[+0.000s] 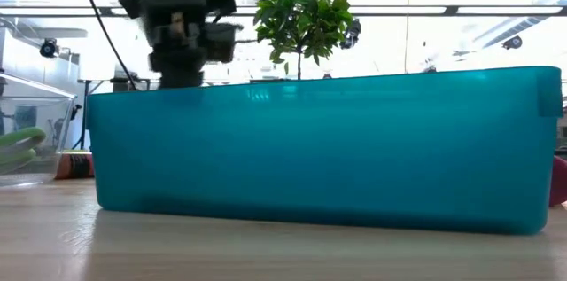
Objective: Pick & Place Paint Supplies
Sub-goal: Adjust the blue bin
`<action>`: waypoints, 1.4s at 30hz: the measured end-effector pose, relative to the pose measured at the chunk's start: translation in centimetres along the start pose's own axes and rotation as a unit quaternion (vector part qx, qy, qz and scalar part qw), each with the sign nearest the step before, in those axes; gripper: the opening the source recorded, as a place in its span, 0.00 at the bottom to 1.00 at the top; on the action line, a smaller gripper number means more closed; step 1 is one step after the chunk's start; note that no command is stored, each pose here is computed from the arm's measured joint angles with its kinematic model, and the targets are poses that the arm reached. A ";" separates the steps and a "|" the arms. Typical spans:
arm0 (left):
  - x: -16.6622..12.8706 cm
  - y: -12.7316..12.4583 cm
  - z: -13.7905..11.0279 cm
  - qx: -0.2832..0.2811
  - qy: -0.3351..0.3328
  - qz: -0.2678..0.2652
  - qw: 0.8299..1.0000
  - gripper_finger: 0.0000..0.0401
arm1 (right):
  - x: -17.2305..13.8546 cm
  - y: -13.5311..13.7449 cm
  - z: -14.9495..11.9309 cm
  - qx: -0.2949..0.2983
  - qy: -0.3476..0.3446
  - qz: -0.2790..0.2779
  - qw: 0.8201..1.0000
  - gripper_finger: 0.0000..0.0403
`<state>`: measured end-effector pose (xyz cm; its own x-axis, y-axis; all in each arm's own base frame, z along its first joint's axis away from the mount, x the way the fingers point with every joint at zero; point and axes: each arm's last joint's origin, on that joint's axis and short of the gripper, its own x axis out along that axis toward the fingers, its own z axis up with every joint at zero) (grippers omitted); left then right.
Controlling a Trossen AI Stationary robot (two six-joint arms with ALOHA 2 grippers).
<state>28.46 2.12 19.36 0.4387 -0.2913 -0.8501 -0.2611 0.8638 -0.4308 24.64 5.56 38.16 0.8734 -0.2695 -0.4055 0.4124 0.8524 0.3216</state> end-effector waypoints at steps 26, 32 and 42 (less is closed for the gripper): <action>4.9 -8.7 -1.3 0.096 0.102 -0.065 0.988 0.02 | 0.3 -0.2 -0.5 0.006 0.007 -0.004 1.000 0.51; 5.6 -10.2 -2.3 0.078 0.091 -0.066 0.991 0.02 | 0.4 -0.1 -1.1 0.000 0.016 0.000 1.000 0.51; 8.6 -12.2 -3.7 0.030 0.121 -0.060 0.990 0.02 | -0.1 0.7 -1.7 -0.009 0.023 0.017 1.000 0.51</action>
<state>32.20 -12.42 16.17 0.2430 -0.4768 -0.8448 -0.1642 0.8381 -0.5202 24.39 6.93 37.00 0.8737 -0.2193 -0.4341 0.3776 0.8684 0.3213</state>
